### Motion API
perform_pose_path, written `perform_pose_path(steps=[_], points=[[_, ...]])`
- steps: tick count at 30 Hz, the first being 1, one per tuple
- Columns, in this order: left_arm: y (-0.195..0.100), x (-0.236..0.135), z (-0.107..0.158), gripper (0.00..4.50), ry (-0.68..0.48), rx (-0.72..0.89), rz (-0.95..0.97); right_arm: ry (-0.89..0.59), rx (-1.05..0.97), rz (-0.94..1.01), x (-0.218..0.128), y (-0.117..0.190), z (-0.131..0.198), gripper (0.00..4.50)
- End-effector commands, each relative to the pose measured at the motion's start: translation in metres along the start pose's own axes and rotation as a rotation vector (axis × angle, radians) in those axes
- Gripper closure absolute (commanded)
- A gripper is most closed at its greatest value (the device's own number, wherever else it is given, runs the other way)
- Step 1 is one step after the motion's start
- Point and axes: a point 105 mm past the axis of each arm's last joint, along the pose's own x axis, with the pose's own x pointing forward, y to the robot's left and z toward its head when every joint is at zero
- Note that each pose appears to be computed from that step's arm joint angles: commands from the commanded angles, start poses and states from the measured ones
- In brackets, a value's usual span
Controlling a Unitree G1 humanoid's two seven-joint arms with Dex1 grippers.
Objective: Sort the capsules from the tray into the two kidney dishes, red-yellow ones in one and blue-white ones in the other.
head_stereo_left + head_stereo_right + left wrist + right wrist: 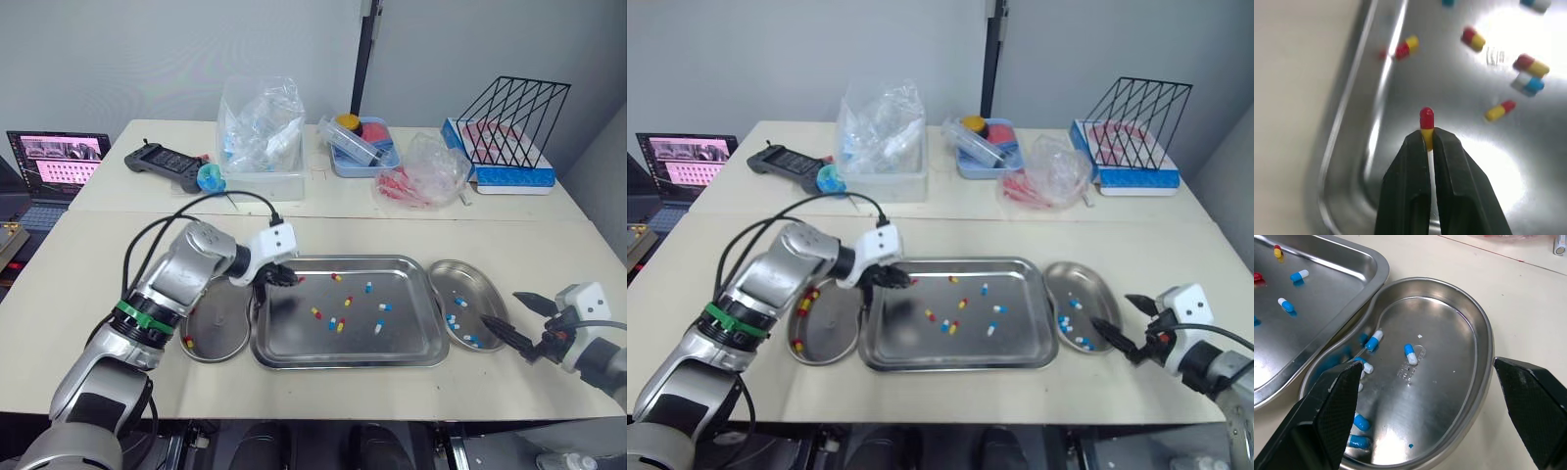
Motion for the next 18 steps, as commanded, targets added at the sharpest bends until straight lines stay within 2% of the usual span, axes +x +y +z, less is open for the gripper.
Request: perform_pose_path(steps=[1,4,8,12,17,18], points=[[0.027,-0.063,0.012,4.47,-0.054,0.091,0.083,-0.052,0.004,0.071,0.002,0.002,0.020,0.00],[0.031,-0.095,-0.011,4.47,0.034,0.081,0.111,-0.062,0.031,0.123,0.003,0.004,0.028,0.00],[0.007,-0.122,-0.041,4.47,0.104,-0.016,0.041,-0.060,0.032,0.153,0.007,0.003,0.036,0.00],[-0.008,-0.122,-0.049,4.47,0.061,-0.086,0.014,-0.056,0.022,0.162,0.012,0.002,0.038,0.00],[-0.012,-0.116,-0.081,4.47,0.192,-0.121,0.054,-0.058,0.008,0.169,0.017,0.000,0.042,0.00],[-0.012,-0.115,-0.082,4.13,0.194,-0.127,0.058,-0.061,0.006,0.168,0.017,-0.001,0.044,0.00]])
